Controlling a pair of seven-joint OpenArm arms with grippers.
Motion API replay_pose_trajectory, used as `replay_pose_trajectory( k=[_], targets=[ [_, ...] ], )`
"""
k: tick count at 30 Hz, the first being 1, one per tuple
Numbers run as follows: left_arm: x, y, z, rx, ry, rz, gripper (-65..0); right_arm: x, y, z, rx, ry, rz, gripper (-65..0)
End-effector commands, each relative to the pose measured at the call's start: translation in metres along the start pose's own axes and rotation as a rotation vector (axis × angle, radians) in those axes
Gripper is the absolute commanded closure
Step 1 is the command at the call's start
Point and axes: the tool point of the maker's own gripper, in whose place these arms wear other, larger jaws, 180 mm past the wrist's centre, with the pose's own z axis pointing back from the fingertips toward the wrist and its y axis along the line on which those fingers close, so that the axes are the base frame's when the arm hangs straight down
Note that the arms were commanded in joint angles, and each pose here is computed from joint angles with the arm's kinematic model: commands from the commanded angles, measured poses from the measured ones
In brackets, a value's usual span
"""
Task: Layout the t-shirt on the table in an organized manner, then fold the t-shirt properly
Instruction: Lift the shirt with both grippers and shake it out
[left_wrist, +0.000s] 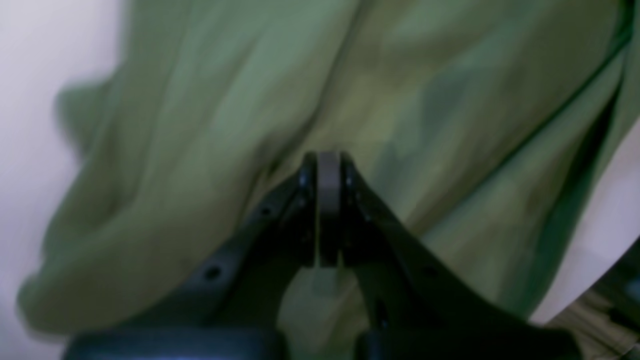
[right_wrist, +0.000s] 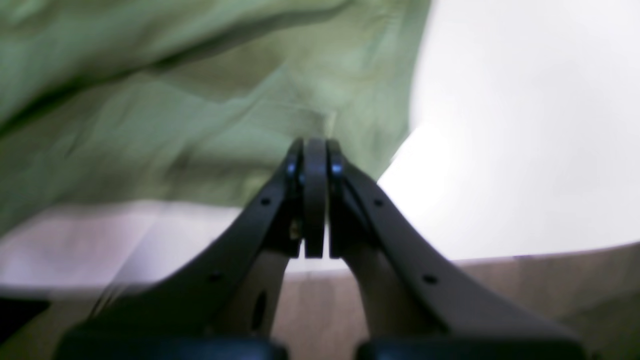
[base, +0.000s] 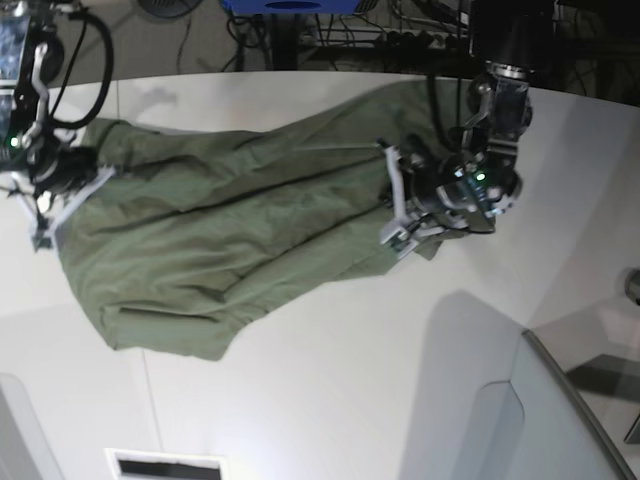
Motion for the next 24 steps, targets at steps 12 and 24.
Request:
replay_pose_trajectory(
  k=[12, 24],
  targets=[
    [0.088, 0.002, -0.027, -0.057, -0.115, 0.041, 0.0, -0.091, 0.028, 0.016, 0.054, 0.164, -0.047, 0.0],
    [0.093, 0.023, -0.019, -0.022, -0.183, 0.05, 0.0, -0.092, 0.033, 0.017, 0.062, 0.213, -0.068, -9.5]
  ],
)
